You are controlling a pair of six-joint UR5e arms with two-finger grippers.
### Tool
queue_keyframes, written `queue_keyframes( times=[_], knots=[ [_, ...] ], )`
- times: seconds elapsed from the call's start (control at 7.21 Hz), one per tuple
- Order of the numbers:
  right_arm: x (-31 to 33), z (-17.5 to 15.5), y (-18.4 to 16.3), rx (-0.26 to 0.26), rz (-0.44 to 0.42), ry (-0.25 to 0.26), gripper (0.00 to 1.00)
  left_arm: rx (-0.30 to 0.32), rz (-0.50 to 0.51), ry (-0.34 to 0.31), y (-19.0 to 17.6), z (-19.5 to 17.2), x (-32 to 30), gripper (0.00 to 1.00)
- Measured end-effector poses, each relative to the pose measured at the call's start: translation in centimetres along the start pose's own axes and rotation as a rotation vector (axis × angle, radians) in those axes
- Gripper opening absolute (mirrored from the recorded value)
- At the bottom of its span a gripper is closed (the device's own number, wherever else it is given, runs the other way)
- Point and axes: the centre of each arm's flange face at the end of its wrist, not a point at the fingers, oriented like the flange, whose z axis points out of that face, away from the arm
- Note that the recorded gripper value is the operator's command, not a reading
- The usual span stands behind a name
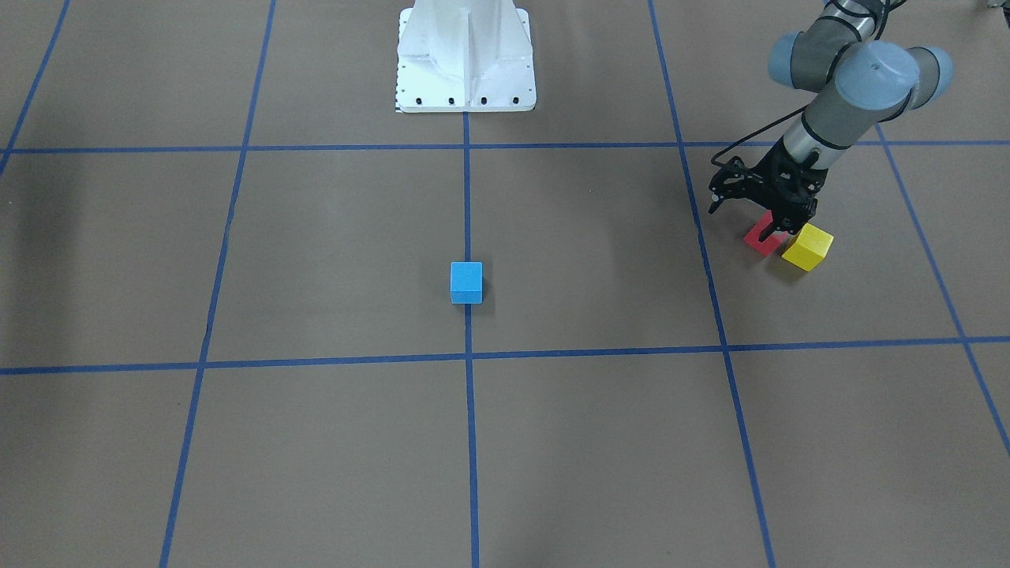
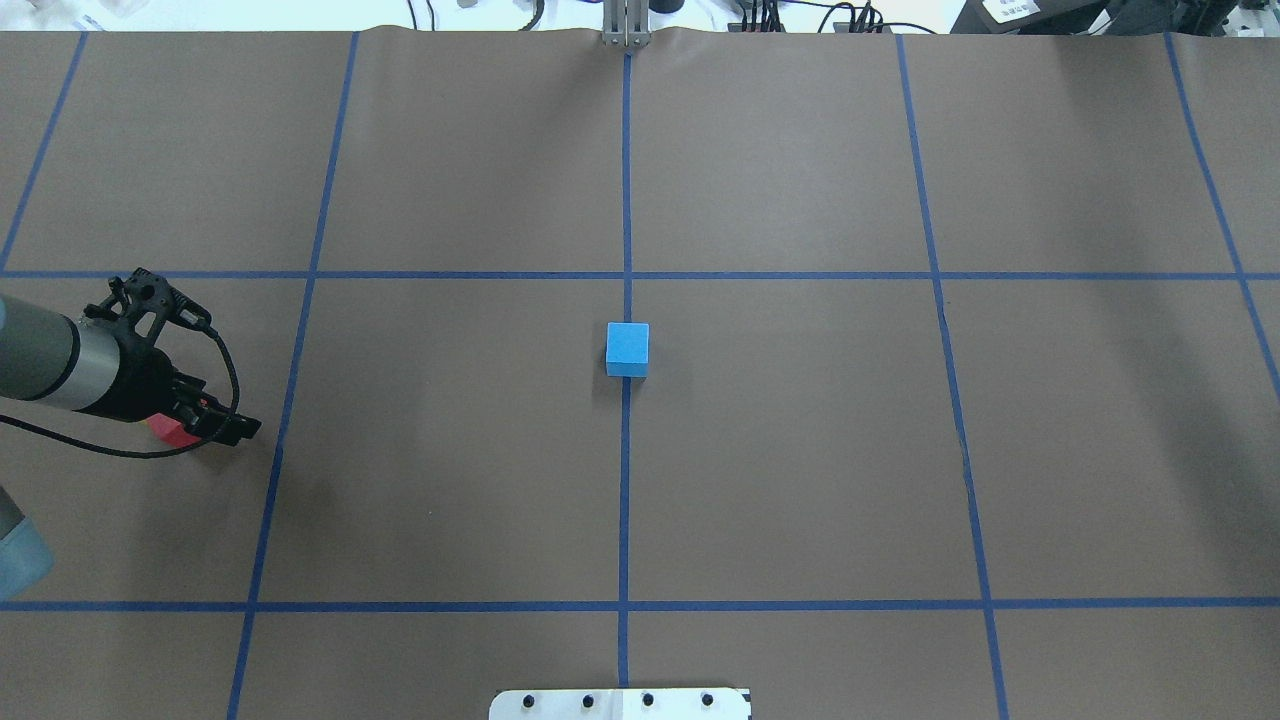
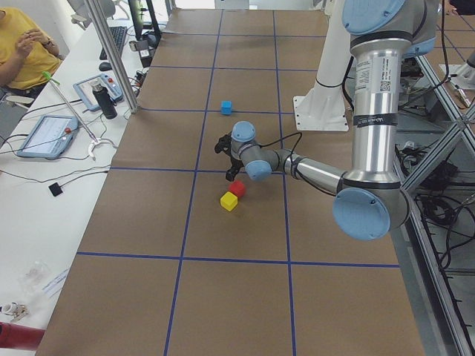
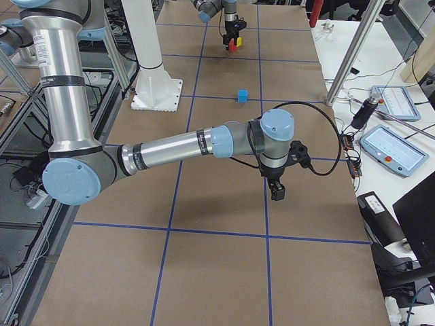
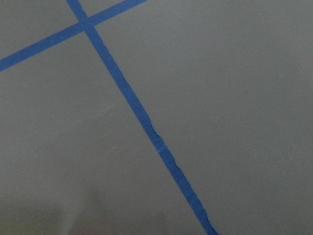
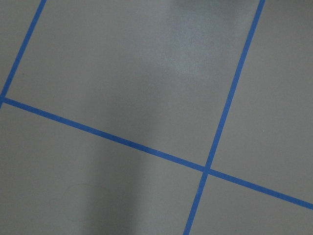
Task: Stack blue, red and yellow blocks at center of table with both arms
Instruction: 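Lower the left gripper onto the red block and close it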
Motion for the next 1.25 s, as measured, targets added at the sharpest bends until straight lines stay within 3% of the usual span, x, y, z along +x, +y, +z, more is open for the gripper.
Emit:
queue_keyframes(
  times=[1.25],
  knots=[
    [-0.3, -0.3, -0.3, 0.007, -0.002, 0.003, 1.00, -0.002, -0.022, -0.037, 0.1, -0.2, -2.9, 0.98]
  ],
)
